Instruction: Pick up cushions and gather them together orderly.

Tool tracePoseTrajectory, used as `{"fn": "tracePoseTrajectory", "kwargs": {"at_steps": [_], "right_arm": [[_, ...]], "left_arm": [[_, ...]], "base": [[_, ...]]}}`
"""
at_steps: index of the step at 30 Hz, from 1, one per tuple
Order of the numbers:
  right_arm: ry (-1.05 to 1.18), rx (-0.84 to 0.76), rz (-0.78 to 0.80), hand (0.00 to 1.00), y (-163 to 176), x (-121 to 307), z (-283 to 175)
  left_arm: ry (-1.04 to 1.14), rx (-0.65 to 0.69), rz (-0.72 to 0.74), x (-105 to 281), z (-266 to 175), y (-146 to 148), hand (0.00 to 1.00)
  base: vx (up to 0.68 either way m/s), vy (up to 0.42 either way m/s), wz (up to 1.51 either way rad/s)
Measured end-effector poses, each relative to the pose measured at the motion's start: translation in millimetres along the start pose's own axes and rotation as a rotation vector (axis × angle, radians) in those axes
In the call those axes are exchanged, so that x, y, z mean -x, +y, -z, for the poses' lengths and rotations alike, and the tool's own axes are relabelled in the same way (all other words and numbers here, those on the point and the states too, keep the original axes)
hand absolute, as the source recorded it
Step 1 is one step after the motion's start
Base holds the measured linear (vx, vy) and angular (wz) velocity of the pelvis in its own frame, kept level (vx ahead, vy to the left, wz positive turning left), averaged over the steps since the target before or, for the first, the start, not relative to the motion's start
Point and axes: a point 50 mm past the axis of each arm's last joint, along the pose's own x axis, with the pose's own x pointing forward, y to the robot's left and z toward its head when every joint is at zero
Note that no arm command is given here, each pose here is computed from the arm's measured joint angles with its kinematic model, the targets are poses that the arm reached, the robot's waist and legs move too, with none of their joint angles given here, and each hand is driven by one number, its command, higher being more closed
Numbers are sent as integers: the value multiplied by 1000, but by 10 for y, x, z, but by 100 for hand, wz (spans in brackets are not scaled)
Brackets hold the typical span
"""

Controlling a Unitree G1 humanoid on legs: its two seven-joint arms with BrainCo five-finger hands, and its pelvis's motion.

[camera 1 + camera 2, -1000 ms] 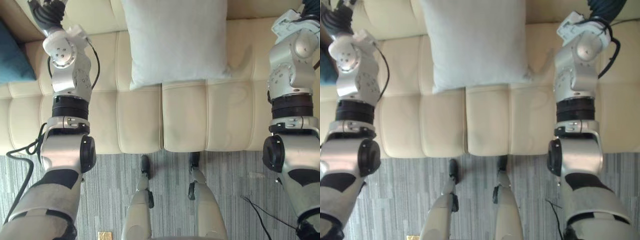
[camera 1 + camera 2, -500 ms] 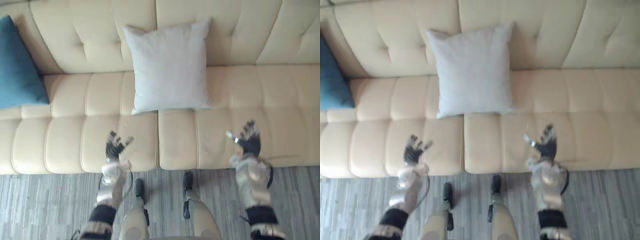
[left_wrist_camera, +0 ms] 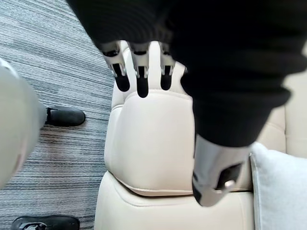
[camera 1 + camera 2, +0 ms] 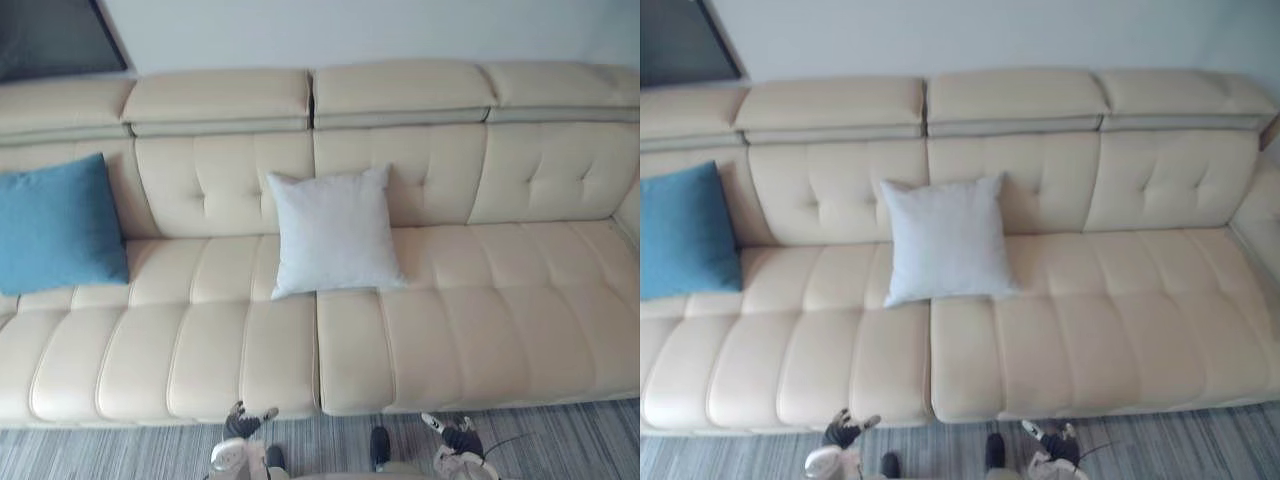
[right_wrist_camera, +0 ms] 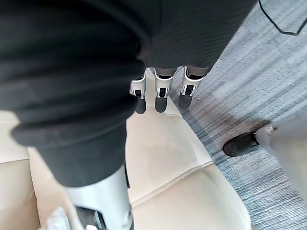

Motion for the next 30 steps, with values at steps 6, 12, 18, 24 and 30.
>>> {"fn": "tracePoseTrajectory", "kwargs": {"at_steps": [6,12,18,24,30], "right_arm": [[62,49,12,0,-41,7,118],[74,77,-23,0,91,-9,121],[50,84,-61,0,239,-41,33],[-63,88,-110,0,484,-141,-366],[-34,98,-94,0,432,-118,-259]], "left_arm": [[24,-34,10,-6,39,0,0],[-21,-36,21,-56,-140,-52,0],[-68,-24,4,-65,-259,-1,0],[-116,-55,68,-72,-427,-227,0],[-118,-72,83,-60,-412,-255,0]], "base": [[66,29,-33],[8,38,-6],[21,-65,39],[-142,-87,9],[-217,-39,20]]}}
